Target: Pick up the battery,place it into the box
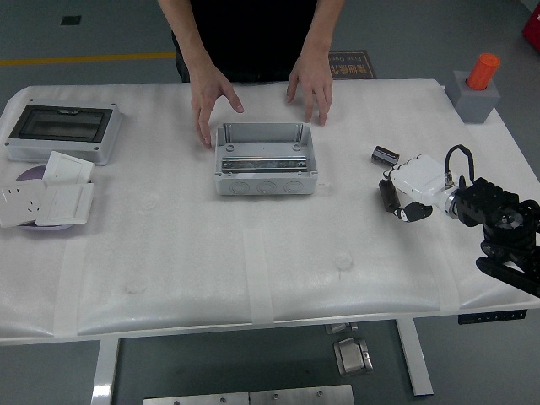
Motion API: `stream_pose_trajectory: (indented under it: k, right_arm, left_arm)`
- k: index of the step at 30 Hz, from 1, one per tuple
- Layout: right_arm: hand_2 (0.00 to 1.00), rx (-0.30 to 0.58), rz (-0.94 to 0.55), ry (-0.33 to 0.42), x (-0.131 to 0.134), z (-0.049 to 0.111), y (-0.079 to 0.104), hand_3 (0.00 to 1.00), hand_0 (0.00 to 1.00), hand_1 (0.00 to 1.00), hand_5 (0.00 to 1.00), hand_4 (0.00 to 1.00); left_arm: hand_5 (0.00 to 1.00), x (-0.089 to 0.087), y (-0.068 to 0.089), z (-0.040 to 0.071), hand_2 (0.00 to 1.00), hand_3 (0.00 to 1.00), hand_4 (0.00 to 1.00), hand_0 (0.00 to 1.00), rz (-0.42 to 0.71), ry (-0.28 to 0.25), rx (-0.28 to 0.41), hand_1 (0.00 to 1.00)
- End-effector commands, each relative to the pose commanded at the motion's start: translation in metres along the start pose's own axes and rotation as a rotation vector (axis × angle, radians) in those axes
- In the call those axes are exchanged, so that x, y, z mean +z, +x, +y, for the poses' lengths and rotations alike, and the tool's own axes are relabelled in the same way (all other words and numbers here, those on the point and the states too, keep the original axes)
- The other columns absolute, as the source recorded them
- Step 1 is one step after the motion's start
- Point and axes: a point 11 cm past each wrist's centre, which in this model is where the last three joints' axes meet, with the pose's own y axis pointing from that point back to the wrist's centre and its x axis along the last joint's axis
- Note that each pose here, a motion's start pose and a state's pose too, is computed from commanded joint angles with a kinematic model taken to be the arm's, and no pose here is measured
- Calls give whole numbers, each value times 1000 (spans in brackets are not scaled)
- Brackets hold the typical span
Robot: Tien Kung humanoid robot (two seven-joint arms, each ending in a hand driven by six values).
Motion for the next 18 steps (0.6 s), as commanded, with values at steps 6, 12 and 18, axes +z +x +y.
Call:
stream_pose_trajectory:
  k: [6, 12, 18]
  right_arm:
    - [773, 2, -7, 1, 1, 0, 1, 777, 624, 610, 279, 661]
    - [785, 5, -11, 5, 1, 0, 2, 814, 630, 616, 265, 676]
    - [808, 8, -14, 5, 2, 0, 4, 872, 634, 626, 243, 721]
  left_arm:
    - [238, -1, 0, 0, 583, 723, 692, 594, -7, 1, 1, 637]
    - [237, -2, 0, 0, 583, 722, 692, 594, -12, 2, 1, 637]
    - [236, -2, -1, 0, 581, 720, 689, 594, -17, 1, 0, 637]
